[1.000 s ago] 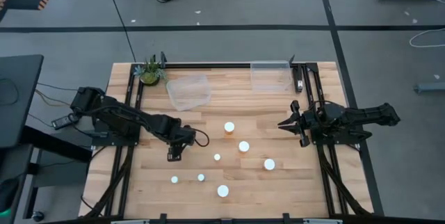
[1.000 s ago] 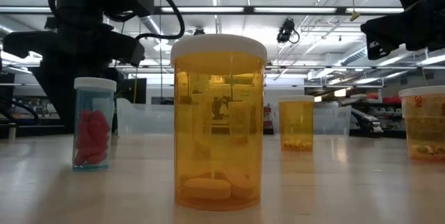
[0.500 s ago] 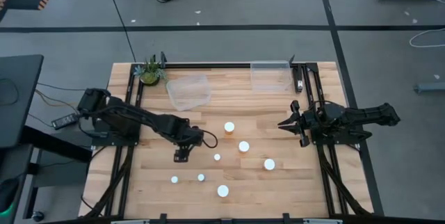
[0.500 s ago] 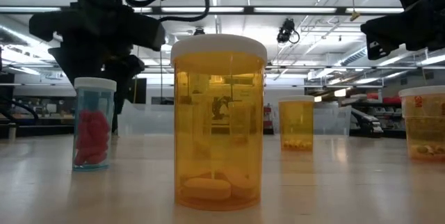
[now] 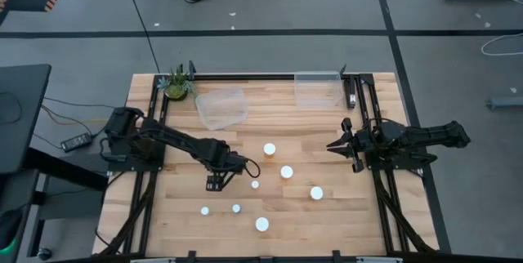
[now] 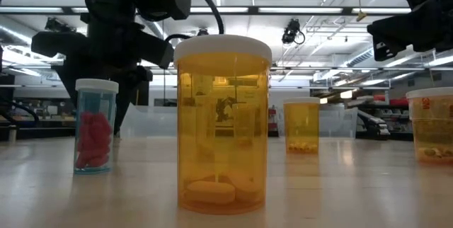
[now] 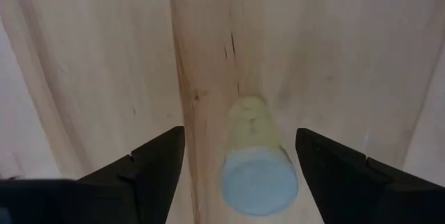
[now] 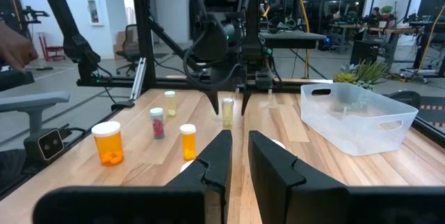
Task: Pick and place medicine bottles into bin by pill shape (circle, oval)
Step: Put the small yellow pill bottle into the left transparent bin
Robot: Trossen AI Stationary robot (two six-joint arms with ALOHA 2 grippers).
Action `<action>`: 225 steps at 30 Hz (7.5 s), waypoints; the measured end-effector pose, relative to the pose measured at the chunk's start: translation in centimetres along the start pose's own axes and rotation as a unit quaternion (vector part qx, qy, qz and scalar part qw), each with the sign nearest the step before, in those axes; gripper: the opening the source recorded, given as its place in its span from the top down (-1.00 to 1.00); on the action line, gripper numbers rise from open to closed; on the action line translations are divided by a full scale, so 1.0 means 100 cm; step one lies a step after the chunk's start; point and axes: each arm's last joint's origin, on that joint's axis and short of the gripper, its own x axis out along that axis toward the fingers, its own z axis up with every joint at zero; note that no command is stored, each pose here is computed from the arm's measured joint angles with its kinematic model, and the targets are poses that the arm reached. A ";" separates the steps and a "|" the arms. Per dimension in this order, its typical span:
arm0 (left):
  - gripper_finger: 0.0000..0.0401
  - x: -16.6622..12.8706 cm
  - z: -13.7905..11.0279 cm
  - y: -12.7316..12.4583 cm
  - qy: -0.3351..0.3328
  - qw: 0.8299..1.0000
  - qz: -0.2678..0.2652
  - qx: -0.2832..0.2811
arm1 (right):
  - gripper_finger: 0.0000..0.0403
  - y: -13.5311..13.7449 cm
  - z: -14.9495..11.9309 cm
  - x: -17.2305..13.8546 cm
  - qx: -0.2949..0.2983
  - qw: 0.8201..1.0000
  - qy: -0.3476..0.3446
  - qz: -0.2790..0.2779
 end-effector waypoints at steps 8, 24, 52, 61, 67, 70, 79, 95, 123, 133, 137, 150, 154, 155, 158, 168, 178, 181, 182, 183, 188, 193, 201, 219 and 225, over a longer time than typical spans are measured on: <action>-0.24 0.006 0.002 -0.001 0.004 1.000 0.001 0.000 | 0.72 0.000 0.000 0.000 0.000 1.000 0.000 0.000; 0.28 0.007 0.003 0.001 0.002 1.000 -0.002 -0.008 | 0.72 0.000 0.000 0.000 0.000 1.000 0.000 -0.001; 0.38 -0.047 0.026 0.108 -0.030 0.999 -0.006 -0.013 | 0.72 0.000 0.000 0.000 0.000 1.000 0.000 -0.002; 0.40 -0.068 0.022 0.161 -0.053 0.998 0.008 -0.042 | 0.72 0.000 0.000 0.000 0.000 1.000 0.000 -0.002; 0.36 -0.065 0.010 0.193 -0.043 0.996 0.017 -0.070 | 0.72 0.000 0.000 0.000 0.000 1.000 0.000 -0.002; 0.38 -0.061 0.004 0.206 -0.042 0.995 0.019 -0.087 | 0.72 0.000 0.000 0.000 0.000 1.000 0.000 -0.002; 0.36 -0.042 -0.014 0.227 -0.019 0.994 0.023 -0.106 | 0.72 0.000 0.000 0.000 0.000 1.000 0.000 -0.002; 0.37 -0.003 -0.053 0.243 0.042 0.987 0.029 -0.152 | 0.72 0.000 0.000 0.000 0.000 1.000 0.000 -0.002; -0.17 -0.010 -0.057 0.255 0.049 0.982 0.060 -0.172 | 0.72 0.000 0.000 0.000 0.000 1.000 0.000 -0.002; -0.21 -0.063 -0.030 0.247 0.036 0.983 0.065 -0.166 | 0.72 0.000 0.000 0.000 0.000 1.000 0.000 -0.002; -0.21 -0.077 -0.016 0.226 0.018 0.986 0.020 -0.165 | 0.72 0.000 0.000 0.000 0.000 1.000 0.000 -0.002; -0.21 -0.065 0.021 0.094 0.034 0.992 -0.056 -0.108 | 0.72 0.000 0.000 0.000 0.000 1.000 0.000 -0.002; -0.17 -0.057 0.018 0.047 0.059 0.990 -0.065 -0.107 | 0.72 0.000 0.000 0.000 0.000 1.000 0.000 -0.002; -0.15 -0.056 0.016 0.037 0.067 0.990 -0.062 -0.110 | 0.72 0.000 0.000 0.000 0.000 1.000 0.000 -0.002; -0.11 -0.055 0.009 0.006 0.092 0.987 -0.056 -0.118 | 0.72 0.000 0.000 0.000 0.000 1.000 0.000 -0.002; 0.06 -0.060 -0.022 -0.084 0.110 0.984 -0.030 -0.138 | 0.72 0.000 0.000 0.000 0.000 1.000 0.000 -0.002; 0.09 -0.063 -0.057 -0.147 0.089 0.986 -0.025 -0.138 | 0.72 0.000 0.000 0.000 0.000 1.000 0.000 -0.002; 0.10 -0.063 -0.060 -0.161 0.044 0.989 -0.031 -0.139 | 0.72 0.000 0.000 0.000 0.000 1.000 0.000 -0.002; 0.09 -0.062 -0.060 -0.164 0.034 0.988 -0.027 -0.150 | 0.72 0.000 0.000 0.000 0.000 1.000 0.000 -0.002; 0.08 -0.062 -0.061 -0.165 0.028 0.986 -0.023 -0.165 | 0.72 0.000 0.000 0.000 0.000 1.000 0.000 -0.002; -0.07 -0.054 -0.064 -0.172 0.027 0.977 -0.009 -0.209 | 0.72 0.000 0.000 0.000 0.000 1.000 0.000 -0.002; -0.27 -0.037 -0.062 -0.178 0.033 0.972 -0.006 -0.231 | 0.72 0.000 0.000 0.000 0.000 1.000 0.000 -0.002; -0.37 -0.014 -0.058 -0.179 0.029 0.973 0.008 -0.227 | 0.72 0.000 0.000 0.000 0.000 1.000 0.000 -0.002; -0.26 -0.008 -0.034 -0.158 -0.023 0.971 0.012 -0.237 | 0.72 0.000 0.000 0.000 0.000 1.000 0.000 -0.002; -0.10 -0.008 -0.031 -0.155 -0.016 0.973 0.003 -0.230 | 0.72 0.000 0.000 0.000 0.000 1.000 0.000 -0.002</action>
